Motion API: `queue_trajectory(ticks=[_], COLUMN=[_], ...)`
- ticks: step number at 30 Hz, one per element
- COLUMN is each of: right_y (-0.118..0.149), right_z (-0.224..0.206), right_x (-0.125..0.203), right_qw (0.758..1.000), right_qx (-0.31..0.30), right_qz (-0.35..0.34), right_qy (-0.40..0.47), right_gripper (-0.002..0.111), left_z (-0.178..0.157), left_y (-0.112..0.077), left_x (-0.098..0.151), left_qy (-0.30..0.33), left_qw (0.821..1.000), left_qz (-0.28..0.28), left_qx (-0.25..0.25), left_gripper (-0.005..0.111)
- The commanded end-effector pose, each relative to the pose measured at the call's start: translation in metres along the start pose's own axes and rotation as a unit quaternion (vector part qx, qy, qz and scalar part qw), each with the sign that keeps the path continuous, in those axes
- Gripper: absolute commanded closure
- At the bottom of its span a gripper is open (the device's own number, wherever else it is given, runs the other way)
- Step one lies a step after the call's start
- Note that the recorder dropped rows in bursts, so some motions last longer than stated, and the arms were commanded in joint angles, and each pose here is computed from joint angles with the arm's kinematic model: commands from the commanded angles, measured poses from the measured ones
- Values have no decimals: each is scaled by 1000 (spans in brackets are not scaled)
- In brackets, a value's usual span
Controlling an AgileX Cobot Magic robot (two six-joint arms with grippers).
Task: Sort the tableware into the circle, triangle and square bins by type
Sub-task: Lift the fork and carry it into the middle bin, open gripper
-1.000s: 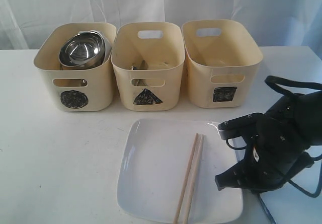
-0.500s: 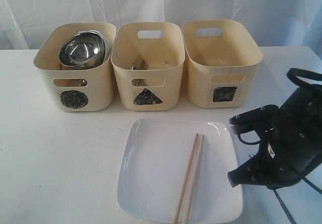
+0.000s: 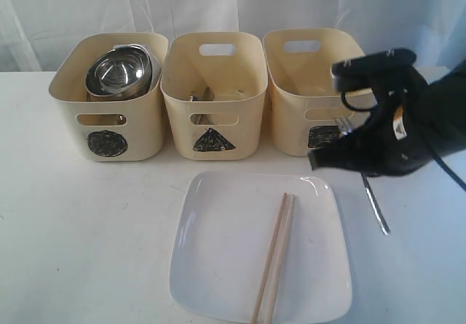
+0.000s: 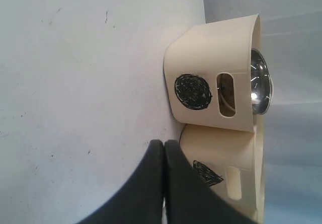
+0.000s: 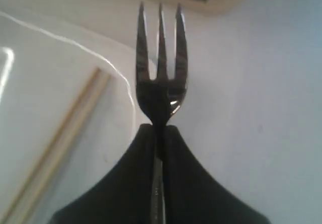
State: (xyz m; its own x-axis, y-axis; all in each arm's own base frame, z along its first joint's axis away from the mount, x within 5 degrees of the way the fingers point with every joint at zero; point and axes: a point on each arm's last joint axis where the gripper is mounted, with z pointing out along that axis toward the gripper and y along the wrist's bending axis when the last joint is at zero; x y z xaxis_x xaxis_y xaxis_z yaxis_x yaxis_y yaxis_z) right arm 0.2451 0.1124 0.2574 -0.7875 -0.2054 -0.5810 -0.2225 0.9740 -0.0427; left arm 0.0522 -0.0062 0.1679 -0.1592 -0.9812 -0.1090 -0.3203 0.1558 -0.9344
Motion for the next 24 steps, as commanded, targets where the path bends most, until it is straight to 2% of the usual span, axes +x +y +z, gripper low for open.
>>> queue_trajectory(ticks=[1, 5, 10, 16, 20, 24], right_y=[11, 23, 39, 58, 68, 74], right_z=[-12, -3, 27, 63, 92, 120], right_x=[-38, -73, -110, -150, -164, -170], right_qw=[994, 985, 972, 940, 929, 930], right_qx=[-54, -83, -110, -150, -162, -162], right_qz=[-1, -1, 7, 20, 21, 21], right_qy=[-95, -151, -208, -305, -333, -328], right_gripper=[108, 108, 108, 108, 108, 108], left_z=[0, 0, 0, 0, 0, 0], left_y=[0, 0, 0, 0, 0, 0], left_x=[-1, -1, -1, -1, -1, -1], left_qy=[-4, -4, -4, -3, -3, -3], left_qw=[1000, 1000, 1000, 1000, 1000, 1000], left_qz=[7, 7, 7, 6, 6, 6], left_qx=[1, 1, 1, 2, 2, 2], left_gripper=[107, 107, 107, 107, 107, 107])
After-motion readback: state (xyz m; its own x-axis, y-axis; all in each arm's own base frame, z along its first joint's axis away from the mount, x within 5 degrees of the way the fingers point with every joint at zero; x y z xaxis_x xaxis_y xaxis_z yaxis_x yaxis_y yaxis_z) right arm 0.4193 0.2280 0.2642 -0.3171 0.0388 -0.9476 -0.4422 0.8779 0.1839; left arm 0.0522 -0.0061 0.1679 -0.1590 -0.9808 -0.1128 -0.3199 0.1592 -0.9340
